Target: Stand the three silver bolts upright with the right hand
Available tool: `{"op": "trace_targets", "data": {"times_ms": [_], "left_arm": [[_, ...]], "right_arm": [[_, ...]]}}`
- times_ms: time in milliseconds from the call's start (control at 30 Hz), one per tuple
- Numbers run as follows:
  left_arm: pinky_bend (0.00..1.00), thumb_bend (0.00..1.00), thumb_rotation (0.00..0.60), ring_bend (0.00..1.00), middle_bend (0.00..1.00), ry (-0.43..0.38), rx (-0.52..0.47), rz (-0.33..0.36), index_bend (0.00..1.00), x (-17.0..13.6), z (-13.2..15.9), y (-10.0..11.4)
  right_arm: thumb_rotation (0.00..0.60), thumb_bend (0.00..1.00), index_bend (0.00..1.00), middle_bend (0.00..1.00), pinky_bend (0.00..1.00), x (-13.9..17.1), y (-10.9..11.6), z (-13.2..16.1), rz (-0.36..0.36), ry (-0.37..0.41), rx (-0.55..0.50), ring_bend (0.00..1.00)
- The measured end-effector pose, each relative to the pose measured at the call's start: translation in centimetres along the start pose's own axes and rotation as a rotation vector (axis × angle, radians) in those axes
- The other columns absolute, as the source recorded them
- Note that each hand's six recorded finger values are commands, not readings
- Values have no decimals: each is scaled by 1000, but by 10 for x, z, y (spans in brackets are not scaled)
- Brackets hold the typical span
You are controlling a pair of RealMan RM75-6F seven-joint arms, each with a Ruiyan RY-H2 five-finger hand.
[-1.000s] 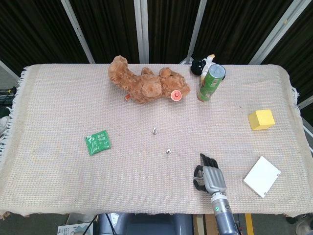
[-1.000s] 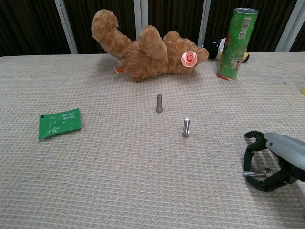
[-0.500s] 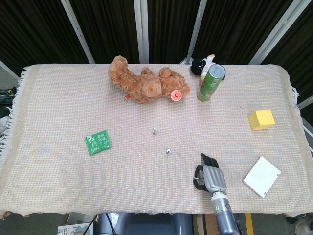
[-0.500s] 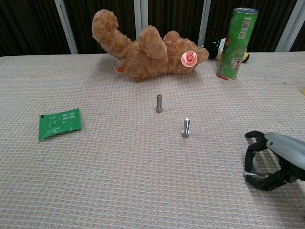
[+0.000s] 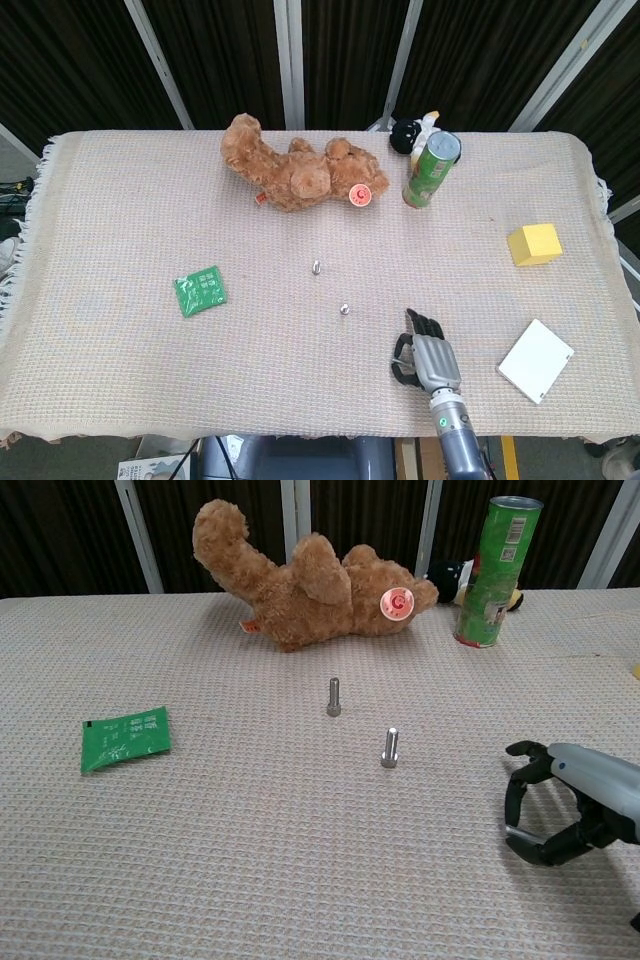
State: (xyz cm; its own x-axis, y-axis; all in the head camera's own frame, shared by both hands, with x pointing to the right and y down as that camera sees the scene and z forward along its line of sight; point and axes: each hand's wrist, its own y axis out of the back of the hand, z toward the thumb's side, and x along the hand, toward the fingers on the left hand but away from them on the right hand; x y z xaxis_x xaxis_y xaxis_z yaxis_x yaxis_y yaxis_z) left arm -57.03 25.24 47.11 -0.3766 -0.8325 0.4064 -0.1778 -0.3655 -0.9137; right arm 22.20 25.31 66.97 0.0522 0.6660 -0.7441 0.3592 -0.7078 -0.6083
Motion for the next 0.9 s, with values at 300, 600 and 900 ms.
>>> {"op": "trace_targets", "data": {"times_ms": [300,600,900], "left_arm": [[93,74,600,0,11,3,-2,-1,88,0,-1,0],[93,74,600,0,11,4,-1,-2,88,1,-1,0],[93,74,600,0,11,7,1,-3,88,0,-1,0]], "right_arm": [[600,370,603,0,39,-1,3,10,8,17,-7,3],[600,370,602,0,39,-2,8,17,0,30,-11,3],[600,370,603,0,39,-3,13,19,-5,35,-21,3]]}}
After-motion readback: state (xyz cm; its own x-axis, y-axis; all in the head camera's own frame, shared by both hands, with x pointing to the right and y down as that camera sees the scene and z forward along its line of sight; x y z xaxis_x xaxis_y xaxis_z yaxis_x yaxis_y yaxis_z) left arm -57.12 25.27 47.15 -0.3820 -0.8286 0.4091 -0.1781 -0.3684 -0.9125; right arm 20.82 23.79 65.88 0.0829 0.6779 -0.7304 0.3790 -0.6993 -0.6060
